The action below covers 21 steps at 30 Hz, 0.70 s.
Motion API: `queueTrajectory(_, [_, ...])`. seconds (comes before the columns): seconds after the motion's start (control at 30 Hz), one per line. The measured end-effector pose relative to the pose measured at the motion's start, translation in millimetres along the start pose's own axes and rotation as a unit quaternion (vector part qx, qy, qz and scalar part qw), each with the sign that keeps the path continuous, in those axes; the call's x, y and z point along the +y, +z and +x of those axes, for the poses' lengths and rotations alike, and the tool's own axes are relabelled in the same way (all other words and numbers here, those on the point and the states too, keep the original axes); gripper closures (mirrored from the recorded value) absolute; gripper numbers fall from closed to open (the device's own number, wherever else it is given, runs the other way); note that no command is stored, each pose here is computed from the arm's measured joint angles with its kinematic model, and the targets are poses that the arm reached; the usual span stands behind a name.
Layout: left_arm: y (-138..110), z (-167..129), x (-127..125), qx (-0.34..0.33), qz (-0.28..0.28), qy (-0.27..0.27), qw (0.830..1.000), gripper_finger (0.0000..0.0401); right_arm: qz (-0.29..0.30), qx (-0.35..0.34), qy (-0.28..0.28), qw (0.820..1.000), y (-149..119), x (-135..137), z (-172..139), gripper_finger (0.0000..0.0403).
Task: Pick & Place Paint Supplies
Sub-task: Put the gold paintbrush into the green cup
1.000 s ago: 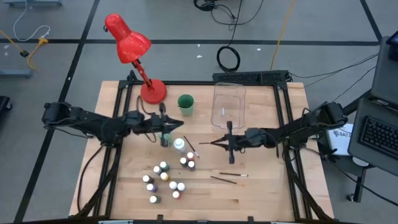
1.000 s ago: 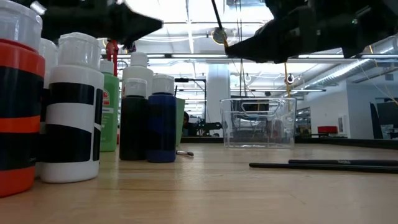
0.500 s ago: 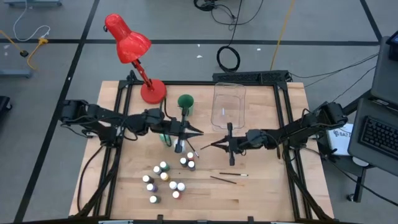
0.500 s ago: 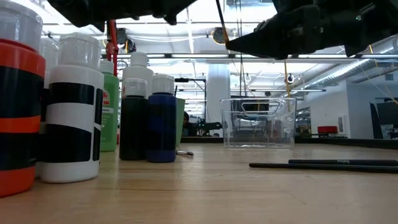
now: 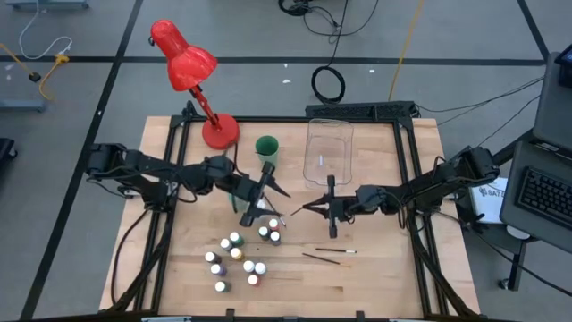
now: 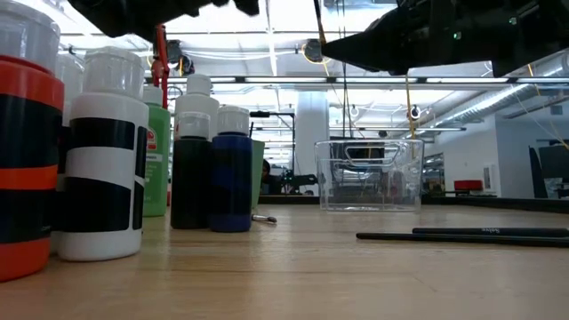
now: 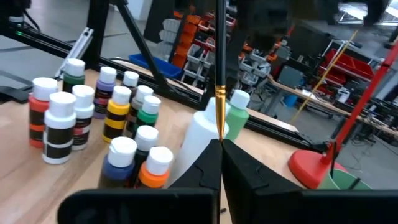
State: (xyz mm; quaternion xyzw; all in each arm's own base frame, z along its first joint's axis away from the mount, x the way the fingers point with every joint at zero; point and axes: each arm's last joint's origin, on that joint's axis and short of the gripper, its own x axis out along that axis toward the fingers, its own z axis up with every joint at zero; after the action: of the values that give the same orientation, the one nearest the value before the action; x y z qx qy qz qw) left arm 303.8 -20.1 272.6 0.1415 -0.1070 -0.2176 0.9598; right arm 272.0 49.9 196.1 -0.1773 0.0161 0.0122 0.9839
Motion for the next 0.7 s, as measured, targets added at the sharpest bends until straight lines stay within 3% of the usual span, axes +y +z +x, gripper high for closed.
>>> queueTrajectory(0.2, [13,9,-6,-0.020,0.007,-0.002,1.000,0.0125,0.001,0.000,-0.004,1.000,0,-1,0,0.0403])
queueTrajectory(0.7, [10,31,-2,-0.012,-0.001,-0.012,1.000,0.0173,0.010,0.009,-0.014,1.000,-3,-7,1,0.0403])
